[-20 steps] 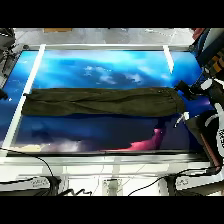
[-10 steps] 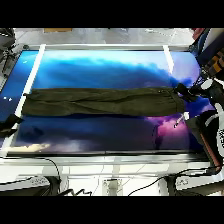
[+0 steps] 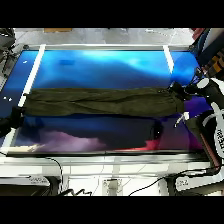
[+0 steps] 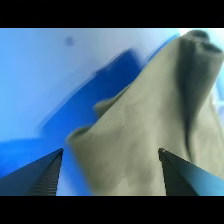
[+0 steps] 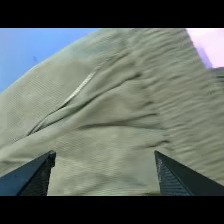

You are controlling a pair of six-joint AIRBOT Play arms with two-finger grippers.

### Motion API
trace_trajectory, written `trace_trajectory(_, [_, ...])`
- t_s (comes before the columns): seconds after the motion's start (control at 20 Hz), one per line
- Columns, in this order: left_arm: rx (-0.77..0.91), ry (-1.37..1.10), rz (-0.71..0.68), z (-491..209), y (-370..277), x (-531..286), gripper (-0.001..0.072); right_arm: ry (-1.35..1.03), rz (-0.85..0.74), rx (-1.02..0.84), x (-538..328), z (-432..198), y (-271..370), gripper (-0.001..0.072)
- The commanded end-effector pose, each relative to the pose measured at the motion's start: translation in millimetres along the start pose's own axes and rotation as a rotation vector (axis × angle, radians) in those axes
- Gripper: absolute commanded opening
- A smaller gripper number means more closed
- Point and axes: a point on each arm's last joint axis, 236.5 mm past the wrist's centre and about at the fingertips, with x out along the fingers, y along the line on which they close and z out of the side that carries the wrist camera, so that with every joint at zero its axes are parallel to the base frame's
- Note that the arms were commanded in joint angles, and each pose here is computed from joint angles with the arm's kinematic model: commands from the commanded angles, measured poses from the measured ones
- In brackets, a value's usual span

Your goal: Fold the clothes and pants, and hang the long-sleeved shirts on hangers.

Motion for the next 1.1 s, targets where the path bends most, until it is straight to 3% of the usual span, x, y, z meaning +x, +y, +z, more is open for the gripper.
trace_trajectory(0.0, [0.033, -0.018, -0.044, 7, -26, 27, 0.0566, 0.009, 0.026, -0.073, 5, -9, 26, 0.0688])
trace_trajectory(0.05, [0.051, -0.025, -0.051, 11, -34, 33, 0.0507, 0.016, 0.034, -0.087, 6, -13, 34, 0.0688])
trace_trajectory(0.2, [0.103, -0.097, -0.076, 42, -62, 34, 0.018, 0.051, 0.052, -0.156, 10, -28, 54, 0.0688])
trace_trajectory(0.25, [0.133, -0.11, -0.098, 52, -75, 31, 0.0024, 0.059, 0.058, -0.19, 11, -33, 60, 0.0688])
trace_trajectory(0.4, [0.3, -0.117, -0.172, 71, -123, 14, 0.0026, 0.049, 0.08, -0.235, 12, -37, 78, 0.0668])
trace_trajectory(0.5, [0.378, -0.119, -0.247, 75, -164, -2, 0.0025, -0.001, 0.108, -0.266, 11, -31, 101, 0.0448])
trace_trajectory(0.6, [0.448, -0.143, -0.329, 76, -214, -25, 0.0025, -0.107, 0.176, -0.291, 4, -14, 144, 0.0089])
trace_trajectory(0.65, [0.485, -0.16, -0.371, 76, -241, -39, 0.0025, -0.174, 0.219, -0.306, -3, -5, 170, 0.0037])
trace_trajectory(0.8, [0.62, -0.155, -0.547, 47, -330, -95, 0.0025, -0.321, 0.336, -0.366, -27, 4, 248, 0.0036])
trace_trajectory(1.05, [0.816, -0.109, -0.809, -40, -430, -206, 0.0025, -0.255, 0.491, -0.348, -22, -54, 347, 0.0035])
